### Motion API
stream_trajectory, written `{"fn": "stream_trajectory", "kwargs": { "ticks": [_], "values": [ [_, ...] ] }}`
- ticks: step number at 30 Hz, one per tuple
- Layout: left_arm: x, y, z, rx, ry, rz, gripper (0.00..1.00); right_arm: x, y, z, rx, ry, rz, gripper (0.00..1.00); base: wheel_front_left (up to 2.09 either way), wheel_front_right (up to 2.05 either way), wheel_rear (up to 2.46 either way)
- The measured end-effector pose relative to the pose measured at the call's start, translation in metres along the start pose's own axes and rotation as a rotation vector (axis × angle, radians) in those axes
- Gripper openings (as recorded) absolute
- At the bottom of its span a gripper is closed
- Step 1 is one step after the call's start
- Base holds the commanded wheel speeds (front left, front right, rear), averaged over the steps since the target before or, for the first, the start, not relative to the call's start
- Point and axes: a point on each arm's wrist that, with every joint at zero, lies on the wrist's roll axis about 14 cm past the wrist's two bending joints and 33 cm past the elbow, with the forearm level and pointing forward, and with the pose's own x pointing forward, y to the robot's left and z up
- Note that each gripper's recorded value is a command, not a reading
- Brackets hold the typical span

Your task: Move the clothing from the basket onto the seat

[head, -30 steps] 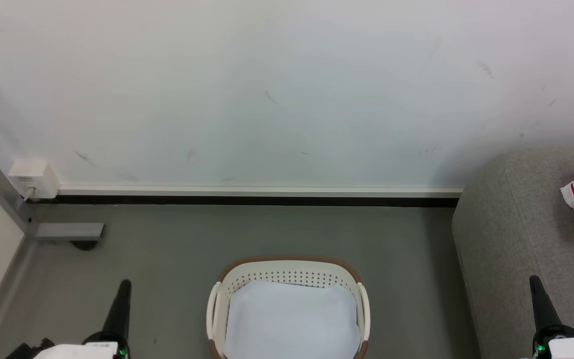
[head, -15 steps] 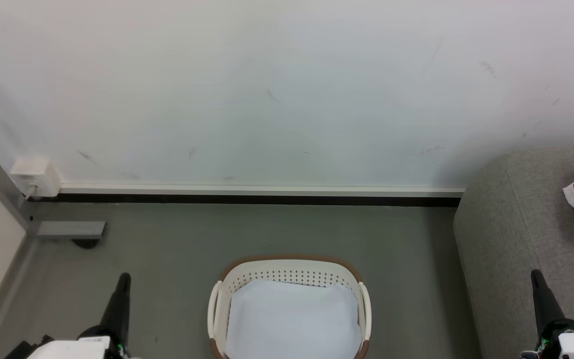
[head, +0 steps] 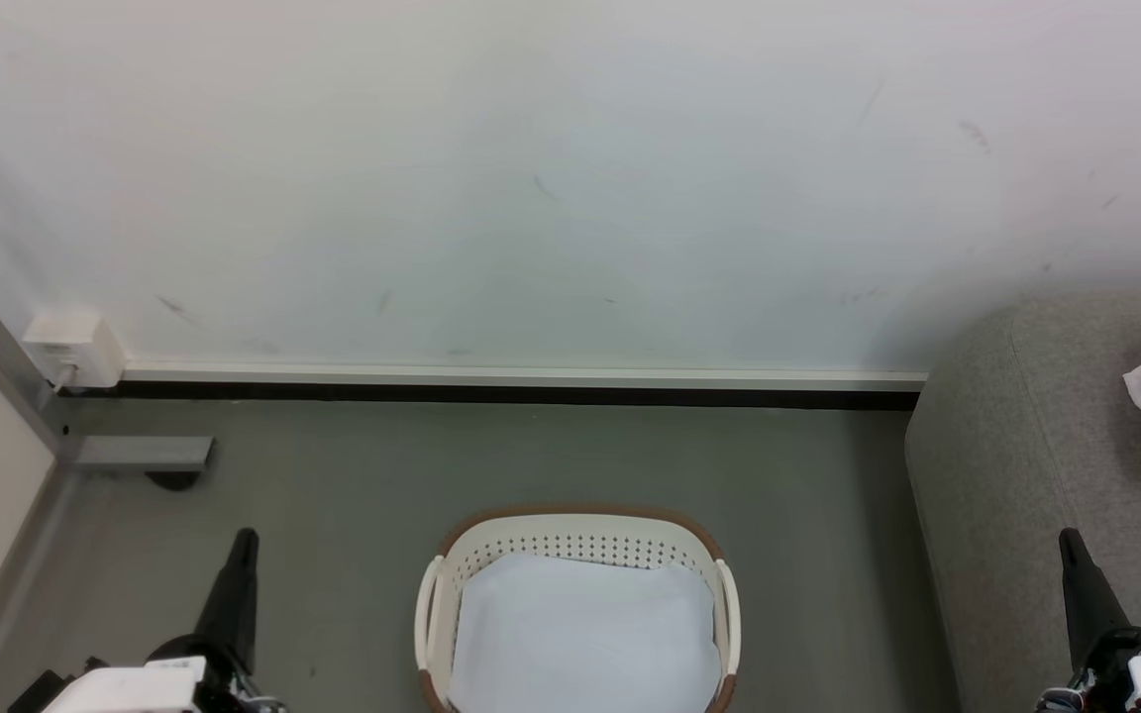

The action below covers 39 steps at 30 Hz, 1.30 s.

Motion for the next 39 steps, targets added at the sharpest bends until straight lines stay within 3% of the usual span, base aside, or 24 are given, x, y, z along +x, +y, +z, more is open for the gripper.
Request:
{"fn": "stream_trajectory", "kwargs": {
  "ticks": [39],
  "values": [
    [0.0002,-0.0007,0.0002,-0.007,-0.001,-0.003,0.00,0.0003,0.0008,0.0003,0.008,-0.001,0.003,0.00,0.00,0.00,0.00]
  ]
}}
